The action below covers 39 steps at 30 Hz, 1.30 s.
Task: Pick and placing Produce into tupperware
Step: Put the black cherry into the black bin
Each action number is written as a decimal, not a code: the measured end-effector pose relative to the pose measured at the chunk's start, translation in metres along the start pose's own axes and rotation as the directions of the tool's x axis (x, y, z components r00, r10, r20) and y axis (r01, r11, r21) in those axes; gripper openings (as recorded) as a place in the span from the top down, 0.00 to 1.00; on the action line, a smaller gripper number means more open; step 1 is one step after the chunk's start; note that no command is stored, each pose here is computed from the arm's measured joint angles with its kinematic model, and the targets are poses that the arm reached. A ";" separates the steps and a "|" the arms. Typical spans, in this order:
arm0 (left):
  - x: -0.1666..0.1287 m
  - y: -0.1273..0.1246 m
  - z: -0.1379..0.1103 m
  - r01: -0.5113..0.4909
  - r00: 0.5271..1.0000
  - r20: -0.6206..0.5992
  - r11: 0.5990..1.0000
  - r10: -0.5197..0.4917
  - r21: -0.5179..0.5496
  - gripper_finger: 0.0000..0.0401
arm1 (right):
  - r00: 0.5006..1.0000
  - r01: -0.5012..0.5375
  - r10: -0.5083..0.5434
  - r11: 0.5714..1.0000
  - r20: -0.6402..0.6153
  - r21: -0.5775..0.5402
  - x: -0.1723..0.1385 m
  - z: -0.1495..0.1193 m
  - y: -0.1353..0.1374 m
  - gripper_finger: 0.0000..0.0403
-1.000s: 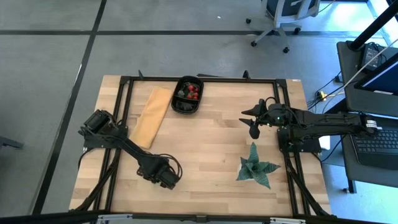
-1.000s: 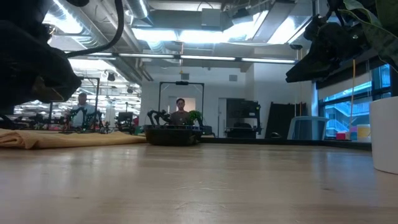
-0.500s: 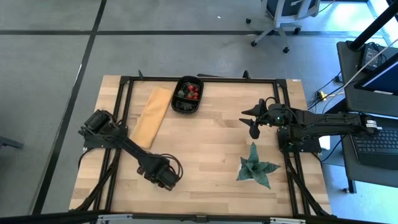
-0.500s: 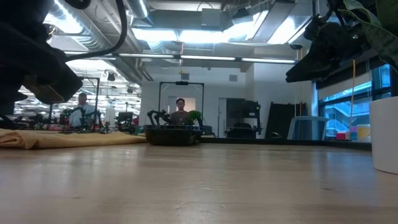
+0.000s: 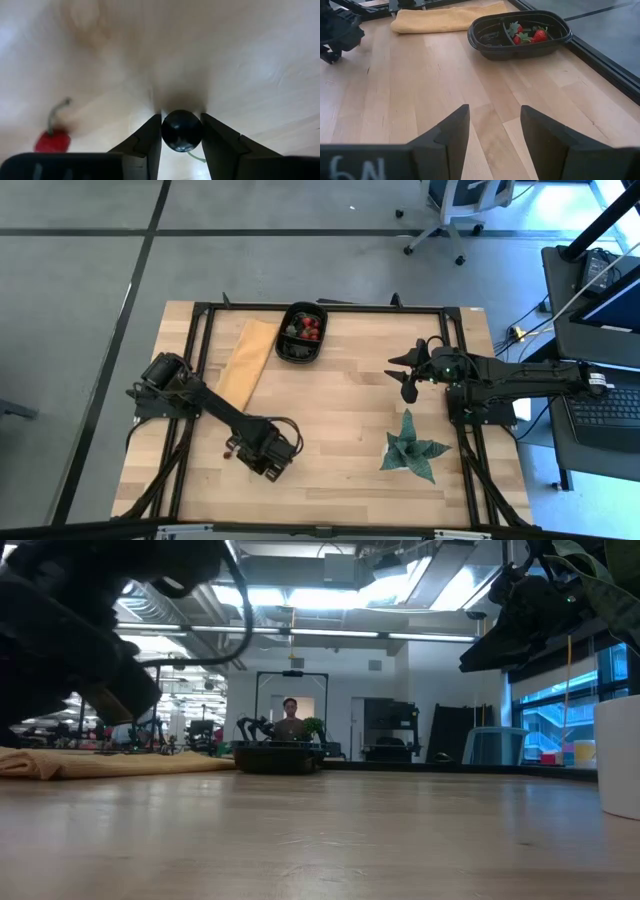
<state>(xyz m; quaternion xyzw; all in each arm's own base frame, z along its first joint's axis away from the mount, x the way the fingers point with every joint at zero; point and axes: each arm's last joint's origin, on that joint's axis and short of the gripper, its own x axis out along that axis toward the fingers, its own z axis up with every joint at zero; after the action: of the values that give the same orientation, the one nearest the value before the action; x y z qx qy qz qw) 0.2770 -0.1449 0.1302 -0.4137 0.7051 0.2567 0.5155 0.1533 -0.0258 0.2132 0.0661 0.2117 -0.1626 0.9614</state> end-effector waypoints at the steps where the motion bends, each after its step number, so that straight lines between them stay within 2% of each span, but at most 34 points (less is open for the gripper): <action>1: -0.001 0.000 0.003 0.002 1.000 -0.001 1.000 -0.002 0.012 0.72 | 1.000 0.000 0.000 1.000 0.000 0.000 0.000 0.000 0.000 0.56; 5: -0.008 0.001 0.014 0.029 1.000 -0.006 0.996 -0.028 0.080 0.71 | 1.000 0.000 0.001 1.000 0.004 -0.021 0.000 0.000 0.000 0.56; 7: -0.016 0.000 0.021 0.058 0.998 0.029 0.990 -0.062 0.129 0.71 | 1.000 0.000 0.000 1.000 0.004 -0.023 0.000 0.000 0.000 0.56; 10: -0.041 -0.001 0.031 0.133 0.985 0.080 0.973 -0.150 0.190 0.71 | 1.000 0.000 0.001 1.000 0.004 -0.023 0.000 0.000 0.000 0.56; 13: -0.071 0.002 0.042 0.231 0.951 0.150 0.942 -0.272 0.243 0.72 | 1.000 0.000 0.001 1.000 0.004 -0.023 0.000 0.000 0.000 0.56; 17: -0.115 0.014 0.056 0.348 0.862 0.266 0.885 -0.432 0.311 0.72 | 1.000 0.000 0.000 1.000 0.004 -0.023 0.000 0.000 0.000 0.56; 21: -0.153 0.033 0.068 0.428 0.767 0.346 0.832 -0.541 0.353 0.71 | 1.000 -0.001 0.001 1.000 0.008 -0.022 0.000 0.001 0.000 0.56; 24: -0.178 0.050 0.080 0.450 0.687 0.424 0.804 -0.590 0.389 0.71 | 1.000 -0.002 0.002 1.000 0.016 -0.020 0.000 0.002 0.000 0.56; 29: -0.212 0.072 0.105 0.453 0.515 0.553 0.755 -0.655 0.473 0.71 | 1.000 -0.003 0.004 1.000 0.031 -0.018 0.000 0.003 0.000 0.56; 32: -0.228 0.086 0.122 0.448 0.418 0.619 0.743 -0.665 0.497 0.71 | 0.999 -0.005 0.006 1.000 0.046 -0.016 0.000 0.005 0.001 0.56; 37: -0.255 0.111 0.142 0.390 0.351 0.686 0.765 -0.638 0.512 0.71 | 0.997 -0.008 0.009 1.000 0.071 -0.012 0.000 0.007 0.001 0.56; 39: -0.265 0.121 0.148 0.350 0.349 0.711 0.789 -0.610 0.505 0.72 | 0.997 -0.009 0.010 1.000 0.075 -0.012 0.000 0.007 0.001 0.56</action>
<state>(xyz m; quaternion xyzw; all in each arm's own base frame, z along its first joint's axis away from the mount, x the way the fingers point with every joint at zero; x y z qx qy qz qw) 0.2845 0.1199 0.3210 -0.3504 0.2317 0.1630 0.8927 0.1562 -0.0263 0.2201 0.0554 0.1760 -0.1593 0.9698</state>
